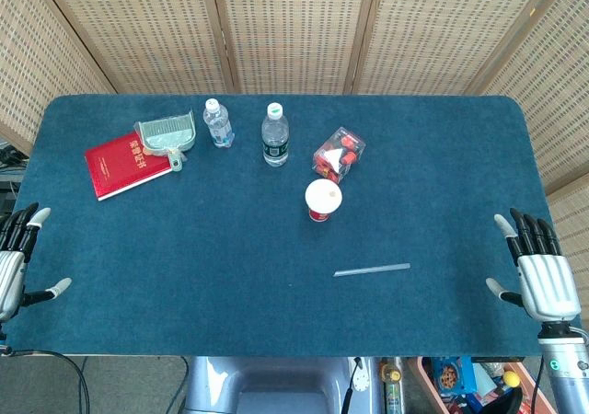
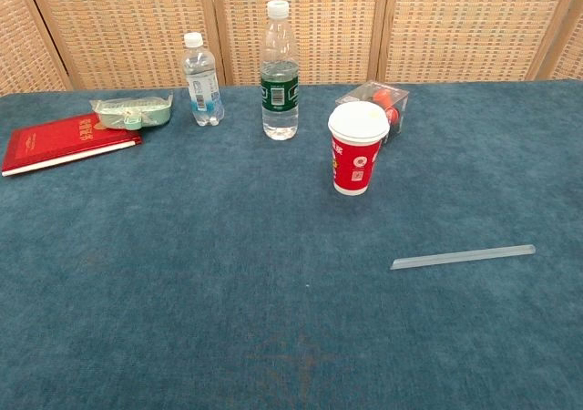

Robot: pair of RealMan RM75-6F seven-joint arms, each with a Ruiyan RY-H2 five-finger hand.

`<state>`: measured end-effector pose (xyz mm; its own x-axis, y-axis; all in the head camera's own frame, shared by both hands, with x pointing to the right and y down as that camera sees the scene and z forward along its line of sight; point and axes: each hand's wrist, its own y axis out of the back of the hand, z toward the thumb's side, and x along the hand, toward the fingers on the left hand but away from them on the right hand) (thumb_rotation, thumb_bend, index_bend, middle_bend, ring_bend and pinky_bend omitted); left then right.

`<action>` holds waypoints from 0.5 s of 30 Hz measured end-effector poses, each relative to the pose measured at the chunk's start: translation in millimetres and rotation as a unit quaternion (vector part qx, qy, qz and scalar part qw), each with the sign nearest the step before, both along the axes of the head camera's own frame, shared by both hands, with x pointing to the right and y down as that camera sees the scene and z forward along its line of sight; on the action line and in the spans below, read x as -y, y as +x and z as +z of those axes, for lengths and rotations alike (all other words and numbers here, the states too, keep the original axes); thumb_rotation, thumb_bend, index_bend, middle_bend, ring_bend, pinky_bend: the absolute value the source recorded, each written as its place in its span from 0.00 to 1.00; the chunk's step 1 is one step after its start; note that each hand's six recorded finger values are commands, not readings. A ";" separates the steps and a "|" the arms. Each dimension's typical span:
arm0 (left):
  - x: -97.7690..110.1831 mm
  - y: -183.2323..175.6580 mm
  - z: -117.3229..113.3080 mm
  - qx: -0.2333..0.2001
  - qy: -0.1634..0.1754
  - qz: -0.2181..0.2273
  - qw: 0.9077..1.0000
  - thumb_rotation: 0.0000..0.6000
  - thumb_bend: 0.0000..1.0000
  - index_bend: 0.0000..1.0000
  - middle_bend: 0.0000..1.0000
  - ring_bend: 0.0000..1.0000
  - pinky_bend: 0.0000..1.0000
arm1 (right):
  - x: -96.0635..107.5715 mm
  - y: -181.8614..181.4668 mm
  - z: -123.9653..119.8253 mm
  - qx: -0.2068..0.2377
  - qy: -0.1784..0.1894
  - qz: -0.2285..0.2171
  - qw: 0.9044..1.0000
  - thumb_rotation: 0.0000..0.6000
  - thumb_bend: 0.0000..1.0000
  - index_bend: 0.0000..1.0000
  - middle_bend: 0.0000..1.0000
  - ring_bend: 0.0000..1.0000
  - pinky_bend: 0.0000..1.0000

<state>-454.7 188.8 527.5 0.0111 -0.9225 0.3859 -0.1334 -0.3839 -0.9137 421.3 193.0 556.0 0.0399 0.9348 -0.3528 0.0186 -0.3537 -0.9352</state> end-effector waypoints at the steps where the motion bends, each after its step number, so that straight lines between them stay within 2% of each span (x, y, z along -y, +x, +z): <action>1: 0.3 -0.1 0.0 0.000 0.000 0.000 1.000 1.00 0.05 0.00 0.00 0.00 0.00 | -0.4 -1.1 0.6 -0.001 -0.001 -0.002 1.000 1.00 0.00 0.00 0.00 0.00 0.00; 7: 1.3 -1.5 -0.1 -0.001 0.001 -0.002 1.000 1.00 0.05 0.00 0.00 0.00 0.00 | -3.1 -6.3 5.7 0.000 -0.015 -0.014 1.000 1.00 0.00 0.03 0.00 0.00 0.00; 9: 1.7 -1.7 -0.5 -0.002 0.001 -0.002 1.000 1.00 0.05 0.00 0.00 0.00 0.00 | -3.2 -10.4 9.0 0.004 -0.023 -0.023 0.999 1.00 0.00 0.14 0.00 0.00 0.00; 11: 2.4 -1.5 -0.2 -0.002 0.002 -0.002 1.000 1.00 0.05 0.00 0.00 0.00 0.00 | 0.4 -18.5 13.0 0.013 -0.027 -0.040 0.999 1.00 0.05 0.32 0.03 0.00 0.00; 13: 2.6 0.1 1.2 -0.003 -0.001 0.000 1.000 1.00 0.05 0.00 0.00 0.00 0.00 | 7.1 -29.3 17.9 0.031 -0.025 -0.061 0.997 1.00 0.12 0.40 0.05 0.00 0.00; 15: 3.0 2.8 2.7 -0.003 -0.003 0.006 1.000 1.00 0.05 0.00 0.00 0.00 0.00 | 12.9 -37.9 24.1 0.051 -0.024 -0.077 0.995 1.00 0.19 0.44 0.05 0.00 0.00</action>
